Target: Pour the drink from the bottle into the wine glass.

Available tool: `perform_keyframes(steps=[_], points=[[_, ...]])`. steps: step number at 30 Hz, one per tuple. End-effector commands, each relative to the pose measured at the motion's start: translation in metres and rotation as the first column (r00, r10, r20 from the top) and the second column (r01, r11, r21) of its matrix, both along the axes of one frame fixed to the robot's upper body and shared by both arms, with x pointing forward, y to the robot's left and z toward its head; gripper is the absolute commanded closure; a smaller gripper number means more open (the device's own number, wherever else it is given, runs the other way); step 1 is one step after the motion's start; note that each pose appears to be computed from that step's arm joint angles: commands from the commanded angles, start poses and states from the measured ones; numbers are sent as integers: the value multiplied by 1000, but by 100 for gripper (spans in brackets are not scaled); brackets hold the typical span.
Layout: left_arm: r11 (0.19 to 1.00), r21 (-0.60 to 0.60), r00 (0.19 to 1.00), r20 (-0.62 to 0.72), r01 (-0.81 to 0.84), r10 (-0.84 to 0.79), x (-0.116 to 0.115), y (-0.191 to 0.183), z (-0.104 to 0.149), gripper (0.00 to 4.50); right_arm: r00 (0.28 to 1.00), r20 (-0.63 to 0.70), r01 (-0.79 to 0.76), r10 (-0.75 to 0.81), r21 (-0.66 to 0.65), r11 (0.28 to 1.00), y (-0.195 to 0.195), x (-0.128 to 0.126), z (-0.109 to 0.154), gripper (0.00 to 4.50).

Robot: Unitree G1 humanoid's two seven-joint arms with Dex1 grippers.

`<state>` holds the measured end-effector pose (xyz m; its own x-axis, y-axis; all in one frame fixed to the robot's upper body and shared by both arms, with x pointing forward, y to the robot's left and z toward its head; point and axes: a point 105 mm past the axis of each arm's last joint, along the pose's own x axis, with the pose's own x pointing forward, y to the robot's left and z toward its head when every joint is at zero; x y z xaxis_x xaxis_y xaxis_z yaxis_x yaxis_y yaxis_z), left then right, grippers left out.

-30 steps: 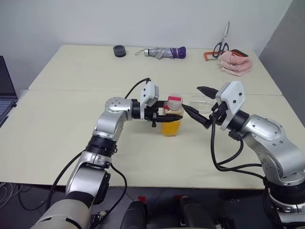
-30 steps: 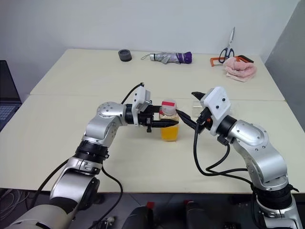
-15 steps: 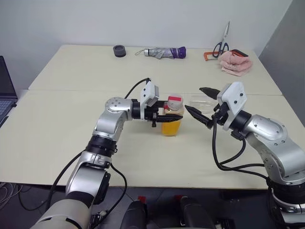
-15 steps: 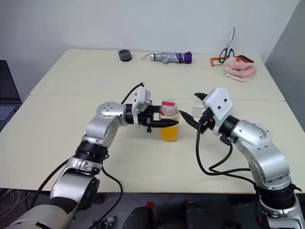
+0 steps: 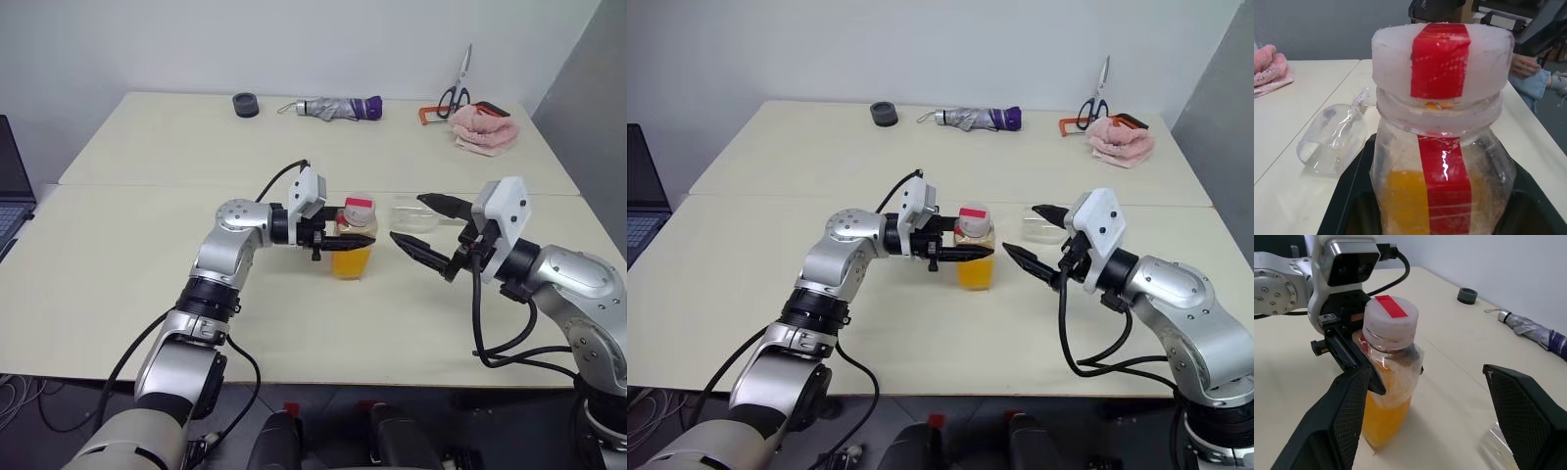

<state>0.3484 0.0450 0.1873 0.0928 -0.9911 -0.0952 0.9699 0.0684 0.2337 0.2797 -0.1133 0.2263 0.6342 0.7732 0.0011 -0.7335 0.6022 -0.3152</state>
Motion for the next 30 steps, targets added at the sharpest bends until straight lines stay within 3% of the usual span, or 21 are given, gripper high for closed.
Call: perform_keyframes(steps=[1, 12, 19, 30], points=[[1000, -24, 997, 78, 20, -18, -2, -1, 21, 258, 995, 85, -53, 50, 31, 998, 9, -9, 20, 61], [999, -21, 996, 80, 31, -29, -3, -1, 21, 258, 990, 32, -140, 138, 86, 986, 32, -5, 26, 61], [999, -20, 996, 80, 37, -35, -4, -2, 21, 258, 988, 70, -142, 136, 79, 987, 44, 5, 33, 61], [999, -14, 996, 84, 42, -40, -4, -2, 20, 258, 984, 6, -175, 175, 104, 979, 53, 9, 23, 61]])
